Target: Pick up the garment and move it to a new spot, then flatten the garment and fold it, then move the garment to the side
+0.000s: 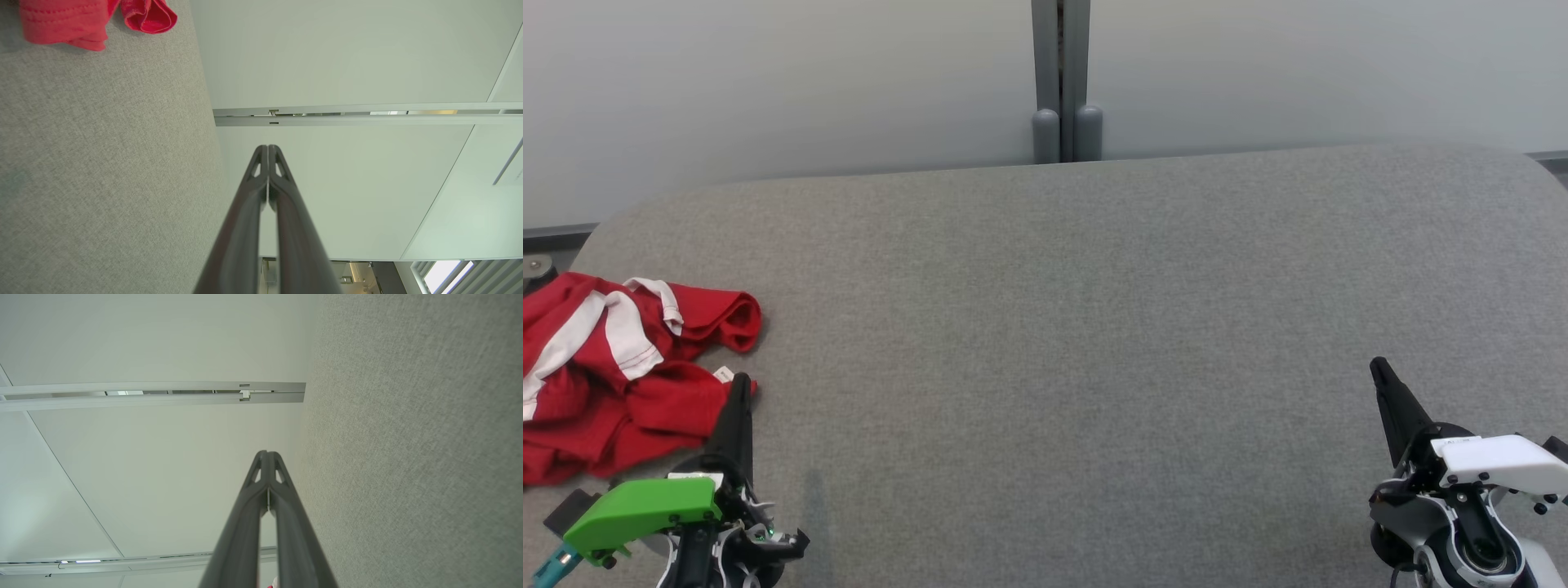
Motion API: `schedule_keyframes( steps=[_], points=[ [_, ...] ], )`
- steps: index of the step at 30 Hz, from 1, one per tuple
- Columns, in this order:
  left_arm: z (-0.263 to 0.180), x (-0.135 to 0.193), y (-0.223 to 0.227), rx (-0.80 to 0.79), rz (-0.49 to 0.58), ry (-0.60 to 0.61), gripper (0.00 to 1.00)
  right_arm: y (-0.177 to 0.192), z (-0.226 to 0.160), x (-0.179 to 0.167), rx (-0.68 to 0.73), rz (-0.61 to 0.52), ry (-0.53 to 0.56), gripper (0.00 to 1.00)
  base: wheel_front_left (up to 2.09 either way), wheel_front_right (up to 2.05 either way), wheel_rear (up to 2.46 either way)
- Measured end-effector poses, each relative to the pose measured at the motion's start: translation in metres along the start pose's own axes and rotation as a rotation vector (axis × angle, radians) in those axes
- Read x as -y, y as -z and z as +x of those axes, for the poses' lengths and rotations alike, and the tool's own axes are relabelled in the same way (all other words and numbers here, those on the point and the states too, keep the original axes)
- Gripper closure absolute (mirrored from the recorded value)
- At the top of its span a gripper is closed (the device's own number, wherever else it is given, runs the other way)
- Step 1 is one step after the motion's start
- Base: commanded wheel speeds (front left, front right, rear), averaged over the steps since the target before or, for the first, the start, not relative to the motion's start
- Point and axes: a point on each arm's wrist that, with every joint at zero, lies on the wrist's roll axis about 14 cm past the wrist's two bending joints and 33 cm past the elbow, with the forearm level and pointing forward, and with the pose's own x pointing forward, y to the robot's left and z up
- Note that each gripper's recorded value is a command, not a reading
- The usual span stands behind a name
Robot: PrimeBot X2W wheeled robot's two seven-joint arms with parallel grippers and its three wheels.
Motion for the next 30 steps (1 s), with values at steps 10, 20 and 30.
schedule_keyframes(
  steps=[10,20,30],
  points=[
    [0.0,0.0,0.0,0.0,0.0,0.0,1.0,0.0,0.0,0.0,0.0,0.0,0.0,1.0,0.0,0.0,0.0],
    [-0.01,-0.026,0.002,0.004,-0.012,-0.076,0.0,0.003,-0.009,0.022,0.001,0.014,0.066,0.0,0.0,0.0,0.0],
    [-0.011,-0.032,-0.001,0.016,0.18,-0.106,0.0,0.0,-0.007,0.026,0.006,-0.168,0.085,0.0,0.0,0.0,0.0]
  ],
)
